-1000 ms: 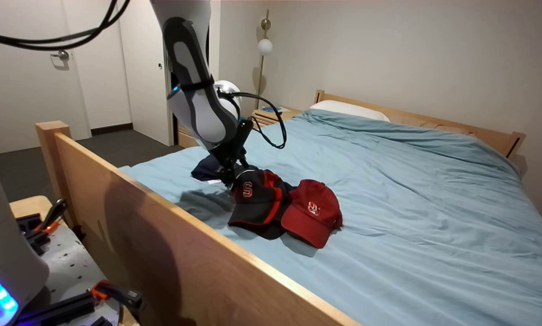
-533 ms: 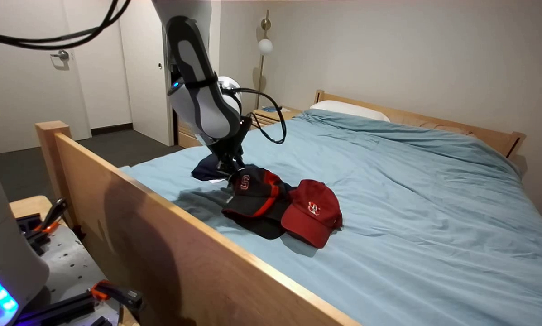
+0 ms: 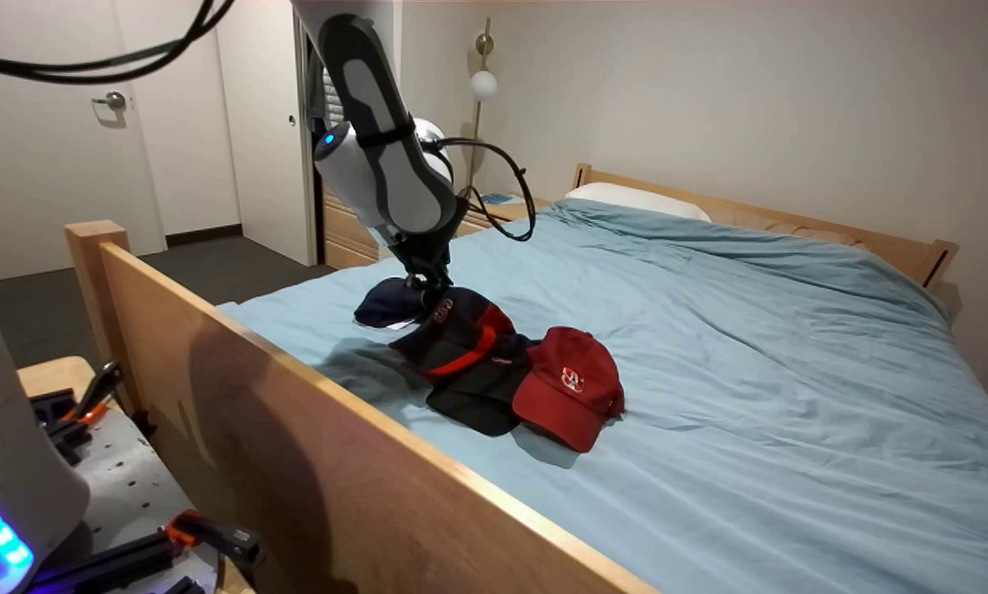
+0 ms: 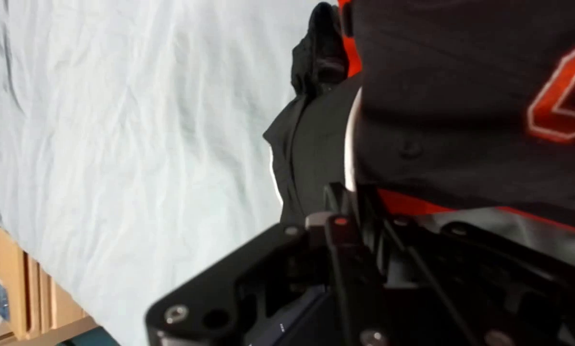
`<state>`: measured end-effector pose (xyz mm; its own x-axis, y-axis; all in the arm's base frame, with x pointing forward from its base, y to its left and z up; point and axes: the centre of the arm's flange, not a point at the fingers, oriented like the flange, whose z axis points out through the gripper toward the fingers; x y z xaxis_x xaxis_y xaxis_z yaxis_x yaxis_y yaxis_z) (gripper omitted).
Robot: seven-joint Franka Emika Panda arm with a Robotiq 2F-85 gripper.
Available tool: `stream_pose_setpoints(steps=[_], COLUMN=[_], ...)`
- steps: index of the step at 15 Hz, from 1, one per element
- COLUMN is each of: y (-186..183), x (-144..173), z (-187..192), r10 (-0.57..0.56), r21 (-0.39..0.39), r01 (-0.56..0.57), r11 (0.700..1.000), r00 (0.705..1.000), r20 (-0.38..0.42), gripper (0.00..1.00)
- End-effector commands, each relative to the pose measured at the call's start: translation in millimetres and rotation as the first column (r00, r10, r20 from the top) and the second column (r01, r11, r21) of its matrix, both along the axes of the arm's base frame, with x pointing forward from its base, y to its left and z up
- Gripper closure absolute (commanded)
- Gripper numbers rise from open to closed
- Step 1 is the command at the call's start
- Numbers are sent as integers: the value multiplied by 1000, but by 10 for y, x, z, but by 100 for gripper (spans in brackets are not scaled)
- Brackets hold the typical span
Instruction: Place the black cap on the stack to the right
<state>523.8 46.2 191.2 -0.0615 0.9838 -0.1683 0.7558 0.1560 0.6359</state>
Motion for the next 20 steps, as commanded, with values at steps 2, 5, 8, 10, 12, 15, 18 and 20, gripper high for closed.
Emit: stream_pose_setpoints(steps=[2,5,8,10,12,15,18,20], y=[-171,-253,-420,-634,-939,-1346,-1611,-1711], x=[-11,-73,-139,-105,22,142,277,383], z=[230,248,314,485,743,1197,1601,1802], r10=[-62,-91,-201,-297,-382,-452,-463,-456], r21=[98,141,158,191,235,275,256,221], r01=[59,89,188,269,337,384,394,400], r11=[993,986,969,944,912,881,883,889], r00=[998,996,977,945,906,856,823,811], r20=[26,6,66,136,181,253,330,366], gripper=[96,96,96,95,95,95,96,95])
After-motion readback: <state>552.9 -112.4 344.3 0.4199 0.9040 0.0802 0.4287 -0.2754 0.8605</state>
